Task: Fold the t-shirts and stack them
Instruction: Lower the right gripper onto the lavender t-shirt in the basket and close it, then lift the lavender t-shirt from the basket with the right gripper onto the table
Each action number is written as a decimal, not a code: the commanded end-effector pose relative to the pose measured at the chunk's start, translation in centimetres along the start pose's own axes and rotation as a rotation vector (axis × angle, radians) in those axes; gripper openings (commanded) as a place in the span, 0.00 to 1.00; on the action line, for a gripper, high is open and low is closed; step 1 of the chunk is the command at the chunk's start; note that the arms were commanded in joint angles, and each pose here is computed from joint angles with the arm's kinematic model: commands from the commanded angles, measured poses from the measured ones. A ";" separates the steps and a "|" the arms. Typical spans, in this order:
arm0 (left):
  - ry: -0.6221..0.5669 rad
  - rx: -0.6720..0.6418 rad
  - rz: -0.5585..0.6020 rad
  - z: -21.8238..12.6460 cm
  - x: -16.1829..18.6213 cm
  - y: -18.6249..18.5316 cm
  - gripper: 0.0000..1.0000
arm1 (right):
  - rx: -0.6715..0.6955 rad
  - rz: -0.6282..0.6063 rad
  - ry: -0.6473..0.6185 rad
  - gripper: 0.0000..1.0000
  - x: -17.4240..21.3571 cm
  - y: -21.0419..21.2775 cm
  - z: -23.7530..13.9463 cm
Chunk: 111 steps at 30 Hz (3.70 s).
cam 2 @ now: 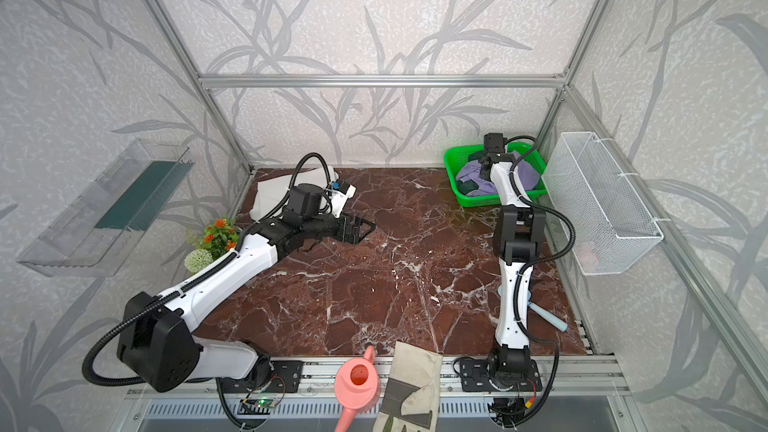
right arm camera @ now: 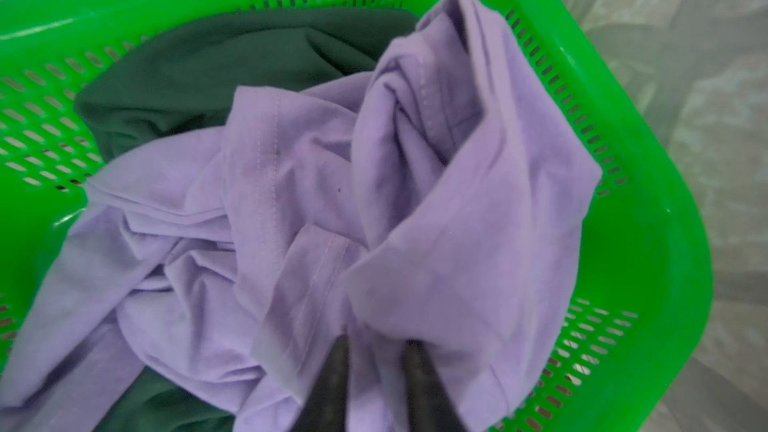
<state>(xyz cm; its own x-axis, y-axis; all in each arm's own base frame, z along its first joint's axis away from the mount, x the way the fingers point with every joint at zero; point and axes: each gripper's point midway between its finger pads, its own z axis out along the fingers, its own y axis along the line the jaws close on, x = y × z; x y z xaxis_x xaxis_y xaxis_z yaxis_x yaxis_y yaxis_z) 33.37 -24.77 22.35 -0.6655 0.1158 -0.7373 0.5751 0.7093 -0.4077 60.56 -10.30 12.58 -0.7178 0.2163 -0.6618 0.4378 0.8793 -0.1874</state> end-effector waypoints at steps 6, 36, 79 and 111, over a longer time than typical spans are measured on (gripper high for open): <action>-0.031 0.024 0.042 -0.9 -1.3 -1.3 0.99 | -0.036 0.000 -0.107 0.00 -4.6 -1.3 -6.7; -0.022 0.003 0.067 -0.9 -1.1 -1.0 0.99 | -0.088 0.008 -0.161 0.72 -2.6 -0.8 -7.9; -0.097 0.054 0.128 -2.8 -2.2 -3.0 0.99 | -0.214 0.107 -0.274 0.00 -8.1 -1.9 -15.4; -0.098 -0.319 -0.264 -12.5 9.9 2.4 1.00 | -1.165 -0.107 -0.024 0.00 20.6 24.8 -40.2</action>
<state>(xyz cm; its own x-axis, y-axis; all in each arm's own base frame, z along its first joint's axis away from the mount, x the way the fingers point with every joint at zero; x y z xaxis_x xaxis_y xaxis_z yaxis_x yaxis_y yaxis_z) 23.78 -14.24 22.32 -0.6627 -0.0898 -0.7434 0.2936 0.8821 -0.3683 34.68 29.66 19.33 -0.7634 0.0604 -0.6431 -0.3231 0.8264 0.4612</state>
